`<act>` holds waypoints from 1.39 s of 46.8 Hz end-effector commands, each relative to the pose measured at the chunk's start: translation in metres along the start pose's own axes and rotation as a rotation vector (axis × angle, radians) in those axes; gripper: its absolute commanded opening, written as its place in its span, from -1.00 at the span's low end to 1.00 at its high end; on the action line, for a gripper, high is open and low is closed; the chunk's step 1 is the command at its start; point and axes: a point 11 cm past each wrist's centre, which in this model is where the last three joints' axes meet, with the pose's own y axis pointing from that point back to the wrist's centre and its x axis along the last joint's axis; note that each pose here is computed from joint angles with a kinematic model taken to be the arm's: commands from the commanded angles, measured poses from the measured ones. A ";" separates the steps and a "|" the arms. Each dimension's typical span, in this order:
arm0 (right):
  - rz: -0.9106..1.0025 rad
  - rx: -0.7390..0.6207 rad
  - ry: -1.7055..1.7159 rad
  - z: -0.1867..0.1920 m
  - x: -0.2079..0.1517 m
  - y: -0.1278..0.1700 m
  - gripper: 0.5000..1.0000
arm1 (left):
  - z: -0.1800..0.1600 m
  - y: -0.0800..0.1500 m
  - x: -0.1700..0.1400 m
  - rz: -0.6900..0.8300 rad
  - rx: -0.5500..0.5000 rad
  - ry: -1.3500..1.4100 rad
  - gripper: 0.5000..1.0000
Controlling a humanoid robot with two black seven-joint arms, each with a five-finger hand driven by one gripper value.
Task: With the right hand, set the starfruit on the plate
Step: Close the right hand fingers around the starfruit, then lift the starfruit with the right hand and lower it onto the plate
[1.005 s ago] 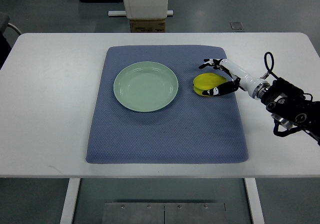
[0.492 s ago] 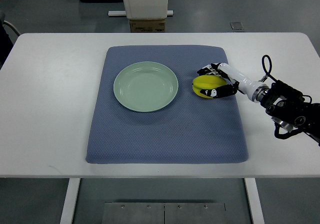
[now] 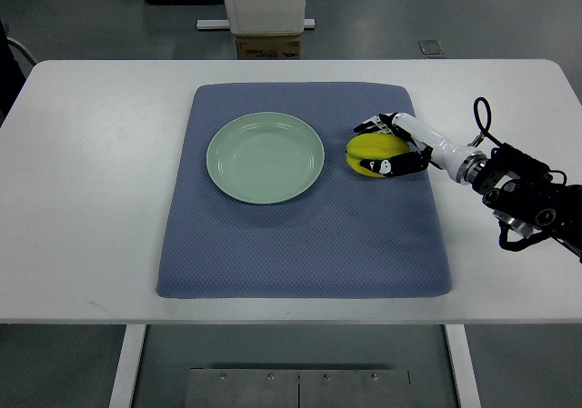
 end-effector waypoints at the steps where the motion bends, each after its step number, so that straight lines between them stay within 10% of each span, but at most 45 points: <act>1: 0.008 0.012 -0.009 -0.002 0.003 0.000 -1.00 | 0.000 0.000 0.000 0.000 0.000 0.001 1.00; 26: 0.005 0.185 -0.003 -0.088 0.049 -0.025 -1.00 | 0.000 0.000 0.000 0.000 0.000 0.001 1.00; 51: -0.139 0.276 -0.045 -0.140 -0.049 -0.079 -1.00 | 0.000 0.000 0.000 0.000 0.000 0.001 1.00; 65: -0.101 0.191 -0.038 -0.113 -0.043 -0.078 -1.00 | 0.000 0.000 0.000 0.000 0.000 -0.001 1.00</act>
